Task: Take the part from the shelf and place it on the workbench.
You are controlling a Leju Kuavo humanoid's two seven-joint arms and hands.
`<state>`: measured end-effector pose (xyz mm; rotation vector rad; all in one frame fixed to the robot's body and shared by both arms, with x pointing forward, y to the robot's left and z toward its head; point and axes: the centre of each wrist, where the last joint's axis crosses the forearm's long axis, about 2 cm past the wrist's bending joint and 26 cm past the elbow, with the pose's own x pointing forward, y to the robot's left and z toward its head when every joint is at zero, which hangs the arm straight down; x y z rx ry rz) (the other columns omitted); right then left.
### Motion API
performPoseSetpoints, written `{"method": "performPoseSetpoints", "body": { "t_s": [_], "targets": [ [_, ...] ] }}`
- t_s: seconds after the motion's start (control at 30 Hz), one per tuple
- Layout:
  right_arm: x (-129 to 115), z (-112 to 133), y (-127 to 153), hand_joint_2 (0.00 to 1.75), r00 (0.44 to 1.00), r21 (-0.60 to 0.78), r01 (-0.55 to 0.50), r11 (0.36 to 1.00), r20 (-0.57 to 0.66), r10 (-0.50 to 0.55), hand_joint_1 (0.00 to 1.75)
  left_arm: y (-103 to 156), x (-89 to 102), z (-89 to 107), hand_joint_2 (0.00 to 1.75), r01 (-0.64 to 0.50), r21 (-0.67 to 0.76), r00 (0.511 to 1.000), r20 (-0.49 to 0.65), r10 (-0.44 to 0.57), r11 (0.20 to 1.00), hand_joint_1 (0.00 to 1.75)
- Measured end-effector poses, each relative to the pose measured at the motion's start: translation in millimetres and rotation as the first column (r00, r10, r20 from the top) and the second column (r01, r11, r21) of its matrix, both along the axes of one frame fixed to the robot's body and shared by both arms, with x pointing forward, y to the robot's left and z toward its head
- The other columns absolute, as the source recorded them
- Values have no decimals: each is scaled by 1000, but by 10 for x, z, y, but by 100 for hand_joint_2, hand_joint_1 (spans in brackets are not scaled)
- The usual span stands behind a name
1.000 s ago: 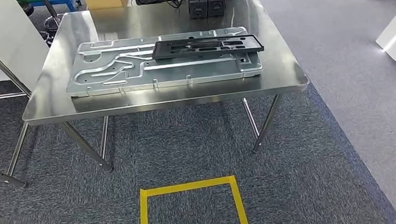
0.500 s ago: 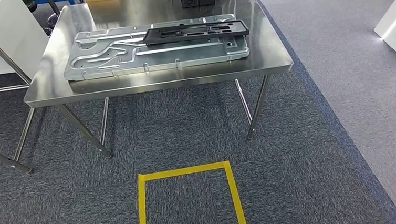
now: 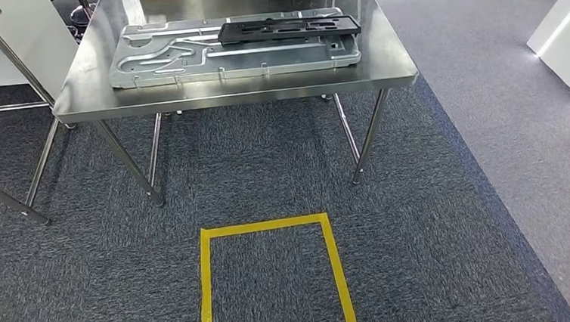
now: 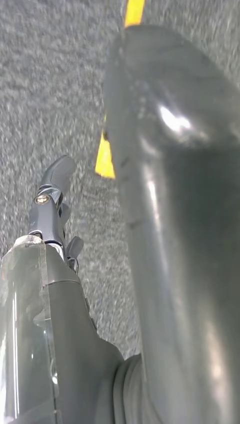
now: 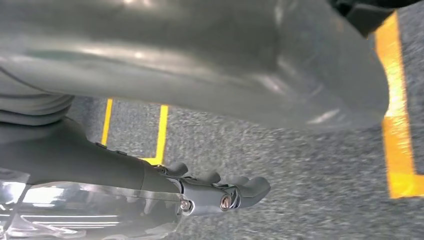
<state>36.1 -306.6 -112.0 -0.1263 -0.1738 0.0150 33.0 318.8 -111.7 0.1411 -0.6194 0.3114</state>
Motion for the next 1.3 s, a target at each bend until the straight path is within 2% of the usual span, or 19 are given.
{"method": "performPoseSetpoints", "body": {
  "t_s": [0.73, 1.3],
  "targets": [
    [36, 3, 8, 0, 999, 17, -32, 999, 16, 31, 0, 7, 27, 3, 0, -1, -3, 1000, 4, 1, 1000, 0],
    [98, 11, -25, 0, 999, 16, -47, 999, 7, 47, 0, -40, 49, 2, 0, 36, -39, 999, -5, -36, 999, 0]
  ]
}}
